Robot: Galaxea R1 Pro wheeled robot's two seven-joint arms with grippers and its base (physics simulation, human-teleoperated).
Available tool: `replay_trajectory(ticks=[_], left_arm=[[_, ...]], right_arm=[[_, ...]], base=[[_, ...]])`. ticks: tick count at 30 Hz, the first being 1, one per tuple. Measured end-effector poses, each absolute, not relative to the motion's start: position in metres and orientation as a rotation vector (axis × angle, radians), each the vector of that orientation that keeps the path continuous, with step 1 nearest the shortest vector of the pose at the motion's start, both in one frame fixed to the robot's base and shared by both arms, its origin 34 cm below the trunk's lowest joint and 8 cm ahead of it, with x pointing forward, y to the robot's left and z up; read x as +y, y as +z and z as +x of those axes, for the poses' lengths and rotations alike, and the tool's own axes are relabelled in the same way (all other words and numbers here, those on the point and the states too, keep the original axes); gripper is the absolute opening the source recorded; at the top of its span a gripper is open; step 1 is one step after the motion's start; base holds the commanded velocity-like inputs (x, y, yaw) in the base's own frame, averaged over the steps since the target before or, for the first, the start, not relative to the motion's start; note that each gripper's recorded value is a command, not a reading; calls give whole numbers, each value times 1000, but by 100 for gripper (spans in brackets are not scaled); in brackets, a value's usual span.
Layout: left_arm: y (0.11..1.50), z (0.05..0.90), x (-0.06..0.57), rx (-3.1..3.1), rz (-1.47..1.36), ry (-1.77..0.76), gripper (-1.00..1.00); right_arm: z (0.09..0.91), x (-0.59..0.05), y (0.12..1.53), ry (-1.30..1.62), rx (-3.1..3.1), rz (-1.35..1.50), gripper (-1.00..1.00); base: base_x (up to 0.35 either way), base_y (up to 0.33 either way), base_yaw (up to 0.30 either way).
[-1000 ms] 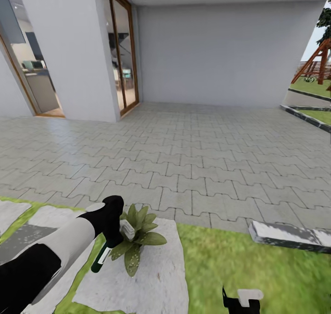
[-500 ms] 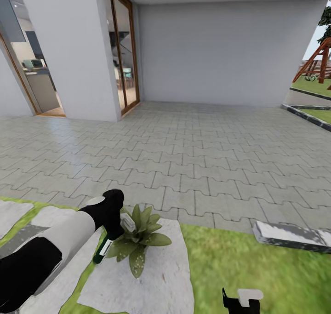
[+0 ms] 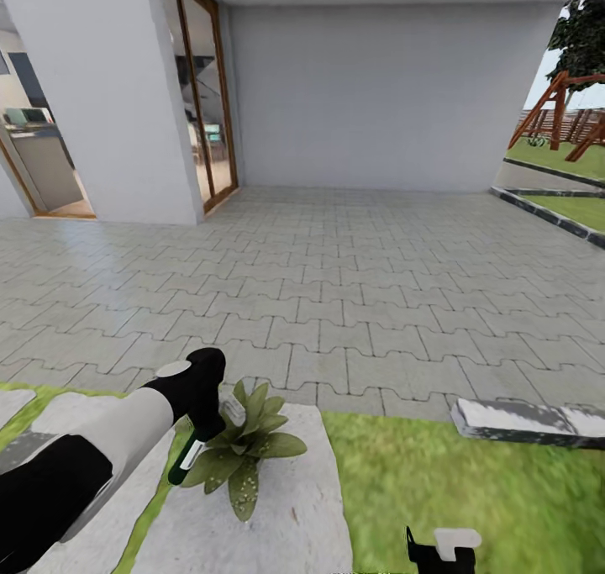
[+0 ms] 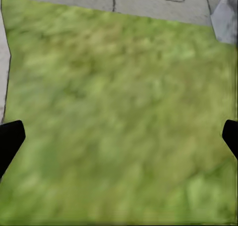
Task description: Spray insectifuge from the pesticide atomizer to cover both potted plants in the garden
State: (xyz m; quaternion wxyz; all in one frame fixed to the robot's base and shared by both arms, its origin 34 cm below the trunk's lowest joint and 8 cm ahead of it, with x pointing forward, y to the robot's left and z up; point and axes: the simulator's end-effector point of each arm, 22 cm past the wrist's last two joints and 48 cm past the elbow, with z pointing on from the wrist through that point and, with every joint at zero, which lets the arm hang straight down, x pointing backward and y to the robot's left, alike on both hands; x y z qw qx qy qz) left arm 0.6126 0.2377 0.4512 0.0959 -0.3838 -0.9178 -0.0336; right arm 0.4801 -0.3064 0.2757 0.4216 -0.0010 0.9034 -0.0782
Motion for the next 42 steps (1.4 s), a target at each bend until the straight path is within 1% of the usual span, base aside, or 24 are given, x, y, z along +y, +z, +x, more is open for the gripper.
replay_trajectory(ticks=[5,10,17,21,25,32,38,42], left_arm=[[451,613,238,-2720,-1137,-99,-100],[449,611,241,-2718,-1133,-102,-100],[447,608,248,-2711,-1118,-107,-100],[429,580,264,-2648,-1040,-90,-100],[411,554,264,-2602,-1031,-61,-100],[411,553,266,-2599,-1034,-62,-100],[410,553,268,-2598,-1030,-66,-100],[411,553,266,-2599,-1032,-66,-100]], right_arm=[[480,-306,275,-195,2264,-4,100],[480,-306,275,-195,2263,-4,100],[480,-306,275,-195,2264,-3,100],[480,-306,276,-196,2263,-3,100],[480,-306,275,-196,2264,-2,100],[480,-306,276,-195,2263,-3,100],[480,-305,276,-193,2263,-3,100],[480,-305,276,-193,2263,-3,100]], base=[[-231,63,-55],[-224,227,-2],[49,261,0],[10,20,0],[0,0,0],[0,0,0],[0,9,-224],[60,218,-177]])
